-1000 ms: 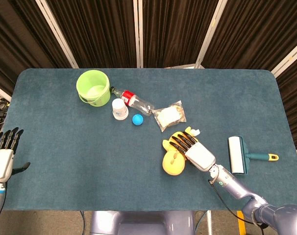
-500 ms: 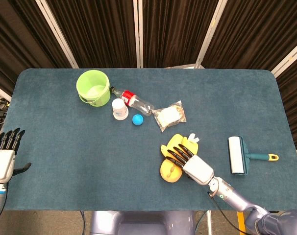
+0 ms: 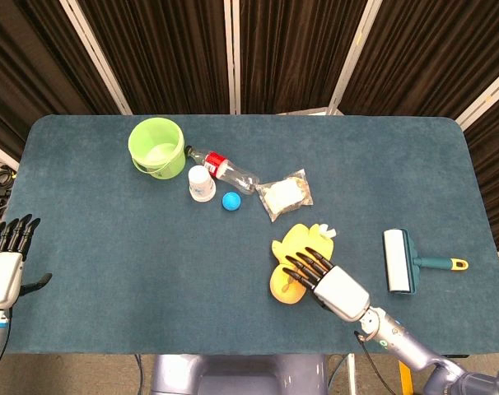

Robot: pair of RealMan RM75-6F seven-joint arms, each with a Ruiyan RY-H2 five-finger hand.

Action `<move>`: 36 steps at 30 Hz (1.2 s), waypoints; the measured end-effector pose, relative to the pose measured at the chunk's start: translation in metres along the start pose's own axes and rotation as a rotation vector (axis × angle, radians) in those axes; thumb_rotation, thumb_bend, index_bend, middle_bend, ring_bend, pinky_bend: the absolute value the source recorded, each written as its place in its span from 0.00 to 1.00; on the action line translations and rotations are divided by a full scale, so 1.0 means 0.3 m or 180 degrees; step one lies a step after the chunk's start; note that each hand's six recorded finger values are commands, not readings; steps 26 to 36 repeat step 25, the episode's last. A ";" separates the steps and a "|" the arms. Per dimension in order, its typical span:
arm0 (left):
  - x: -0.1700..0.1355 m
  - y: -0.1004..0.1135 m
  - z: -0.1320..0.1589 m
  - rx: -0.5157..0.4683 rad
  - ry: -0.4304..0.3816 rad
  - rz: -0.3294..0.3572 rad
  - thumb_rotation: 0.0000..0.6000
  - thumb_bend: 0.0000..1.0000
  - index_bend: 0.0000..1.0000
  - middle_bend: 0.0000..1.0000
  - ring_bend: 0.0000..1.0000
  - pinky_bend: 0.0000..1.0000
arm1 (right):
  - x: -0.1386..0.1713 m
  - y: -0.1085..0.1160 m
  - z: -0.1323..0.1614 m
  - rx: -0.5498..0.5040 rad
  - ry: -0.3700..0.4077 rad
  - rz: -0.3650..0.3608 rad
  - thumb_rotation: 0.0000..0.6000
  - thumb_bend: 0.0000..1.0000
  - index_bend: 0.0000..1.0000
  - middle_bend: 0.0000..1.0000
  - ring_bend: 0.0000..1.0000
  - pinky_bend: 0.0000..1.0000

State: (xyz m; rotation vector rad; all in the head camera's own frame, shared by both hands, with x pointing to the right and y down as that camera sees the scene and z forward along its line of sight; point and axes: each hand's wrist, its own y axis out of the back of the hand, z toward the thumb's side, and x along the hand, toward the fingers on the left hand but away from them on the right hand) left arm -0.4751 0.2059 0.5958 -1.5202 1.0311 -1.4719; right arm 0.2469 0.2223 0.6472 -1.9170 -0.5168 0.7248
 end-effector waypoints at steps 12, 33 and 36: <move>-0.029 0.032 0.022 -0.0062 -0.0121 0.0084 1.00 0.16 0.00 0.00 0.00 0.00 | 0.186 0.117 -0.152 0.0185 -0.0864 -0.0258 1.00 0.42 0.00 0.00 0.00 0.00; -0.039 0.041 0.041 -0.0090 -0.0184 0.0109 1.00 0.16 0.00 0.00 0.00 0.00 | 0.495 0.272 -0.331 0.0302 -0.2193 -0.0647 1.00 0.39 0.00 0.00 0.00 0.00; -0.039 0.041 0.041 -0.0090 -0.0184 0.0109 1.00 0.16 0.00 0.00 0.00 0.00 | 0.495 0.272 -0.331 0.0302 -0.2193 -0.0647 1.00 0.39 0.00 0.00 0.00 0.00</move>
